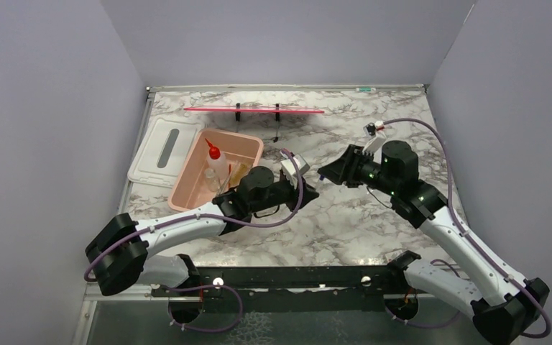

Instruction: Organize the chemistry lab equipment

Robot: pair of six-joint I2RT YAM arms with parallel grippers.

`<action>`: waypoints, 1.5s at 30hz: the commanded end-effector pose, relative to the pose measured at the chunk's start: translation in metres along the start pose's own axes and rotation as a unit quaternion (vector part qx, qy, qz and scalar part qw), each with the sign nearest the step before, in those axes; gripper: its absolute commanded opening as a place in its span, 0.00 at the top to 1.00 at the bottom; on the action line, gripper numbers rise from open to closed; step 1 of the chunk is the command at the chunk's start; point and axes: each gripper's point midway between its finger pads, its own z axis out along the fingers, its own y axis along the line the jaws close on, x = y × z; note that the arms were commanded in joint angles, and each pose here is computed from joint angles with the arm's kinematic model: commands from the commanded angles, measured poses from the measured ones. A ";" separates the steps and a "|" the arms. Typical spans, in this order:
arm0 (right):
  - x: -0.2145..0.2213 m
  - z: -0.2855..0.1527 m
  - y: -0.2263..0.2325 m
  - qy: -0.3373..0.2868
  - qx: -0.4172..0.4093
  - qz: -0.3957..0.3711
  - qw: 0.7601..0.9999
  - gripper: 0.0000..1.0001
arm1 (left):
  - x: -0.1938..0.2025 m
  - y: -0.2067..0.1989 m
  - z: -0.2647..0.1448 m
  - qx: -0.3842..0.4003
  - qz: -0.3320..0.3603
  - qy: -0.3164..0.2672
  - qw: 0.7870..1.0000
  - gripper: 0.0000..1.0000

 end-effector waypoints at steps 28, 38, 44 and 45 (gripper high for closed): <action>0.056 0.009 0.002 0.208 -0.029 -0.033 0.977 0.78 | 0.010 -0.004 -0.012 0.023 0.128 0.048 0.990 0.93; 0.024 0.004 -0.023 0.126 0.071 -0.061 0.988 0.93 | -0.008 0.022 -0.020 -0.084 0.085 0.070 0.990 0.45; -0.013 -0.011 -0.077 0.037 0.239 -0.086 0.967 0.93 | -0.022 0.028 -0.042 -0.137 0.043 0.068 0.987 0.37; -0.016 -0.015 -0.089 0.028 0.271 -0.089 0.958 0.93 | -0.026 0.027 -0.046 -0.138 0.038 0.065 0.988 0.37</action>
